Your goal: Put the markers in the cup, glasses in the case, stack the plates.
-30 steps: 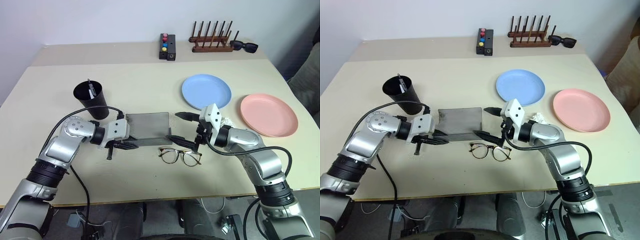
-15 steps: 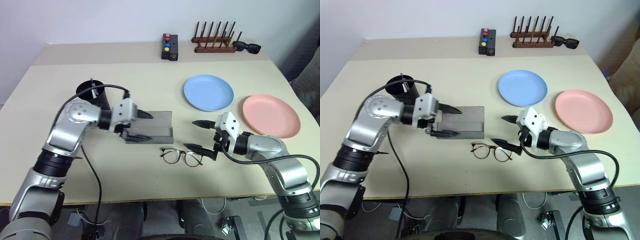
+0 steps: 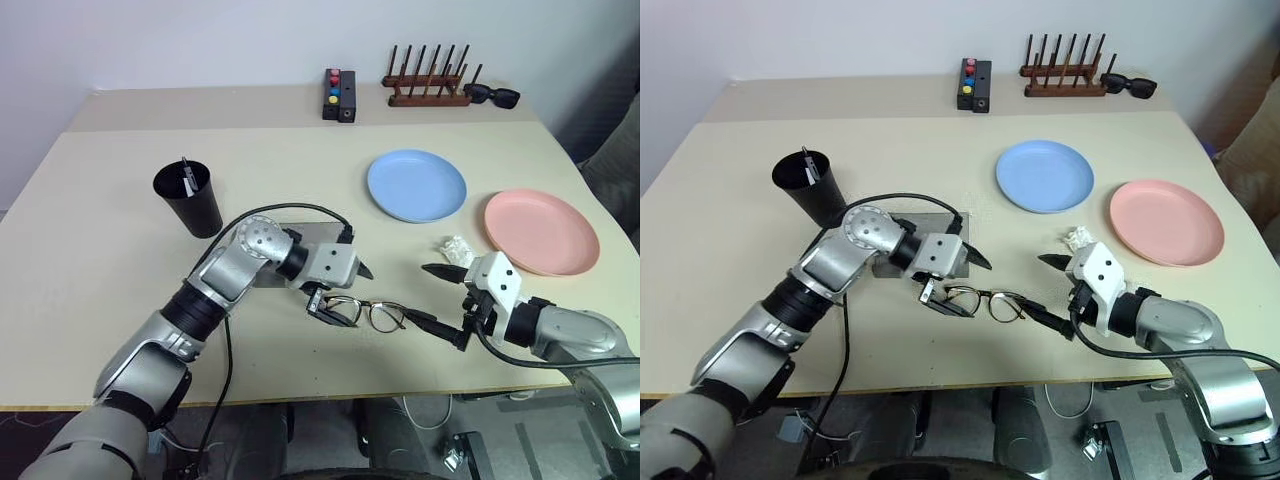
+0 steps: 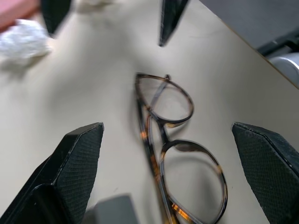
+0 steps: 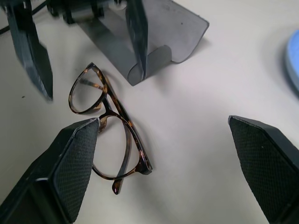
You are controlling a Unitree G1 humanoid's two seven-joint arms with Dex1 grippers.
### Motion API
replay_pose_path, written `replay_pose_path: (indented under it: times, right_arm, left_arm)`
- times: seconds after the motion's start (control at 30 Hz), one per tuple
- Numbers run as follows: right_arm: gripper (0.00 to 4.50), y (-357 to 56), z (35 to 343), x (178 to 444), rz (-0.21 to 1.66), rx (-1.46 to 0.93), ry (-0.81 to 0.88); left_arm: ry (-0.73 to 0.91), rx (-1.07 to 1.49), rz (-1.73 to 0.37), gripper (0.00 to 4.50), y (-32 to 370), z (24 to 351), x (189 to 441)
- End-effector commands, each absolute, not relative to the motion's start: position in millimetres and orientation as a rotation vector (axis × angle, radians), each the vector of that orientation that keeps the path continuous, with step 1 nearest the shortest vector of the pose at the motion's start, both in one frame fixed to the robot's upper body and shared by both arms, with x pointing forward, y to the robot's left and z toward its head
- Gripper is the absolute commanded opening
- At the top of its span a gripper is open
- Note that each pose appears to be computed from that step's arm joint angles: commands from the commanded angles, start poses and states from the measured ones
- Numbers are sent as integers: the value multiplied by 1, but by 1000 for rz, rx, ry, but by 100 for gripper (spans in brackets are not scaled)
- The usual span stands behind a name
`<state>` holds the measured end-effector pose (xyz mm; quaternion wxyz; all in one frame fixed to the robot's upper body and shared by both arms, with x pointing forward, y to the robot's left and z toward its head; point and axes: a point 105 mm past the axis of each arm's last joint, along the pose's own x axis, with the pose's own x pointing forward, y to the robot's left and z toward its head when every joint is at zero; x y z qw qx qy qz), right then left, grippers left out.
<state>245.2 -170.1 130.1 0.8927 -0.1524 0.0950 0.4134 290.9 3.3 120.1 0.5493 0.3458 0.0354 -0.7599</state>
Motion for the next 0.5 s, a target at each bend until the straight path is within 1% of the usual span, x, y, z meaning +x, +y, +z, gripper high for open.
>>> replay_pose_path:
  times: [0.03,0.07,0.1,0.17,0.27,0.4,0.5]
  right_arm:
    - [450,-169,142,243,834,-327,147]
    - [450,-170,141,243,830,-328,147]
    - [450,-170,141,243,827,-328,147]
    - [450,-170,141,243,825,-328,146]
    - [450,-169,141,245,826,-327,144]
    - [450,-168,141,248,832,-327,142]
    - [450,-168,141,250,839,-330,140]
  left_arm:
    - [67,872,-1815,447,-4,120,291]
    - [74,872,-1823,447,-5,118,291]
    - [81,867,-1832,424,-6,116,289]
    - [101,850,-1840,362,-6,113,288]
    - [121,819,-1837,216,-7,110,287]
    - [133,791,-1820,9,-9,110,288]
    - [139,789,-1810,3,-9,109,288]
